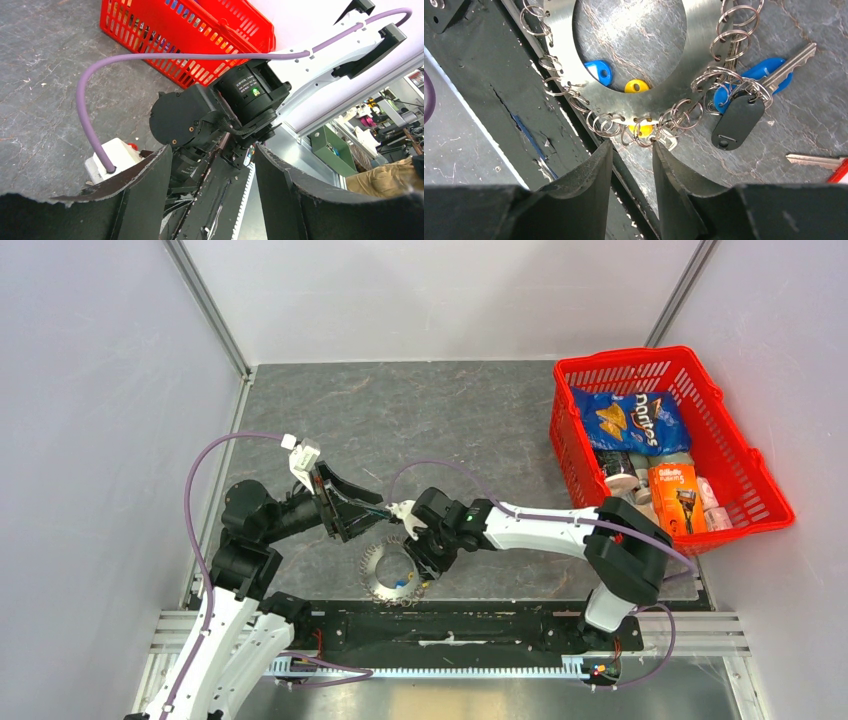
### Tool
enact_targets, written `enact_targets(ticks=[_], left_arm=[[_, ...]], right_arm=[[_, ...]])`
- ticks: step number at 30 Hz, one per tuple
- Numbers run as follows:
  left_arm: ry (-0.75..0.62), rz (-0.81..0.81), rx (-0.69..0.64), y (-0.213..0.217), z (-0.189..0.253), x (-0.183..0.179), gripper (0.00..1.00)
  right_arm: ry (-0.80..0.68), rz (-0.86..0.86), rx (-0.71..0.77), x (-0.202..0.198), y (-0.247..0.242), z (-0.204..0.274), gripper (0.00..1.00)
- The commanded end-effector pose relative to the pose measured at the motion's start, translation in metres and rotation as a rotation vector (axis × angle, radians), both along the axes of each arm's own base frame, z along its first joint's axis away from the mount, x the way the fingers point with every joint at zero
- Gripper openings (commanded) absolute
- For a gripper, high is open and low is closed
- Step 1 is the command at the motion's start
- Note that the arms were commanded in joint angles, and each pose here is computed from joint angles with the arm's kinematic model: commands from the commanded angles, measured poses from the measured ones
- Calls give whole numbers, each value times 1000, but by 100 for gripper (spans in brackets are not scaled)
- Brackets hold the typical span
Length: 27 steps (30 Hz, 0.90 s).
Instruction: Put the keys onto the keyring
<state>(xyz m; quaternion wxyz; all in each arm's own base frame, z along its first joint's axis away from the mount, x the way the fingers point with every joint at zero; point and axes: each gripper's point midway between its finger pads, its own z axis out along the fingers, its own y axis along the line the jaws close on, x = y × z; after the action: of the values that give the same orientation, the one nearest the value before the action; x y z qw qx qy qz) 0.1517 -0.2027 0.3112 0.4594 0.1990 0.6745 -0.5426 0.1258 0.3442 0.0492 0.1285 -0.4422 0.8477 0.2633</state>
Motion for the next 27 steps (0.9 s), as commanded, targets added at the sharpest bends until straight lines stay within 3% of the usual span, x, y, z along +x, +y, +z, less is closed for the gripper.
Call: enact_targets(ticks=[1,16,22,27], left_arm=[[-48,-29,-5,-1,6,-5,68],[-49,-36,-3,-2,6,-7,68],[-49,-34,-3,-2,6,-7,68],[-48,-38,-2,-3,6,-7,68]], right_arm=[[-46,26,56,10,21,12,42],[-34,40,31,8,24,1,36],[-34,40,27,9,24,-1,22],[-32,38,12,9,22,-4,18]])
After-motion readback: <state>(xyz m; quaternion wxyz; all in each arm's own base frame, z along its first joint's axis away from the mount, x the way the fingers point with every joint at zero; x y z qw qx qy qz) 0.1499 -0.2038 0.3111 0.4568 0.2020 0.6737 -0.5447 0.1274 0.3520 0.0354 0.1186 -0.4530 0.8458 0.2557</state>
